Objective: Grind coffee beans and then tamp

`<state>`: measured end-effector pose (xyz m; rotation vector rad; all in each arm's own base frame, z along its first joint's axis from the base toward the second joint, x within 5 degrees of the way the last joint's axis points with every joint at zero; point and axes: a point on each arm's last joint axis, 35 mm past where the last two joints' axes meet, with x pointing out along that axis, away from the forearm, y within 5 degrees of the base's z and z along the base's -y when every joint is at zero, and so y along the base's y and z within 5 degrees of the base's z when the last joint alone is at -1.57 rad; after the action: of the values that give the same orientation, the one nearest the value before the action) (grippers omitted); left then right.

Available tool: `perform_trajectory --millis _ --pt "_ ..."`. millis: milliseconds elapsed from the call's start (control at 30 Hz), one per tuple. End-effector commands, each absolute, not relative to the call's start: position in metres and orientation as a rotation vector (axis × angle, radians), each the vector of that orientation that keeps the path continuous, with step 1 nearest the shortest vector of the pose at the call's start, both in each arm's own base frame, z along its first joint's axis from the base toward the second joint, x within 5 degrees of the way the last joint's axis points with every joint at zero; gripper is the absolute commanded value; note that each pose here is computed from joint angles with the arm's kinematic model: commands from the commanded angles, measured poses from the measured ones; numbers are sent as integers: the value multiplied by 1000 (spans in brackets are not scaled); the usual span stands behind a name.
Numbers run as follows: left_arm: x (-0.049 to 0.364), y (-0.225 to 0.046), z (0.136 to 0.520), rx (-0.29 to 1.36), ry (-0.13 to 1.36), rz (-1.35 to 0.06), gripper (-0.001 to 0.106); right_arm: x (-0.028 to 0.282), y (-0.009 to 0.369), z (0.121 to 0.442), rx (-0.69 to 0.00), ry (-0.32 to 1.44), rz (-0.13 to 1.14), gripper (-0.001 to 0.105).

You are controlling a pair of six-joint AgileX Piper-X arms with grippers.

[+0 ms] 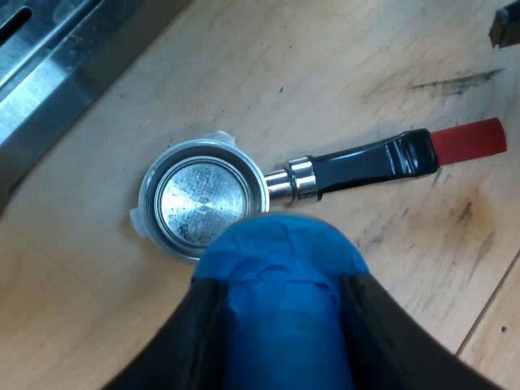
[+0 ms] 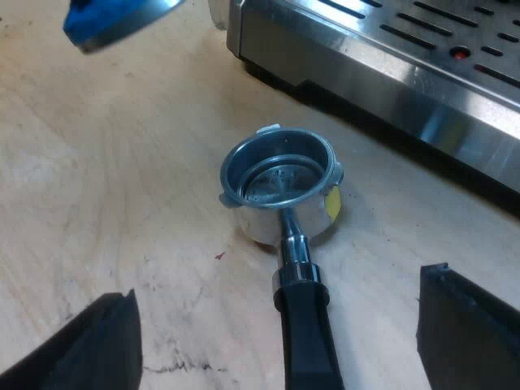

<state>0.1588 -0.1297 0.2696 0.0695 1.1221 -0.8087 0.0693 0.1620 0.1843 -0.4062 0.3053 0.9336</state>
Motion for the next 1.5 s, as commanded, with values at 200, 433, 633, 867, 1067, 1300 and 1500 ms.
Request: perform_trajectory --millis 200,433,633,867,1067,1300,1500 --pt "171 -140 262 87 1114 -836 0 69 162 187 -392 294 940 71" --pt "177 -145 251 100 1145 -833 0 69 162 187 -392 294 940 71" --pt "183 -149 244 104 1159 -826 0 69 162 187 -392 294 940 71" --pt "189 -152 239 119 1168 -803 0 69 162 187 -392 294 940 71" --pt "193 -154 238 138 1167 -773 0 69 162 187 -392 294 940 71" --pt "182 -168 238 251 1137 -759 0 69 162 186 -396 299 940 71" --pt "178 -175 239 290 1102 -747 0 69 162 186 -396 299 942 71"
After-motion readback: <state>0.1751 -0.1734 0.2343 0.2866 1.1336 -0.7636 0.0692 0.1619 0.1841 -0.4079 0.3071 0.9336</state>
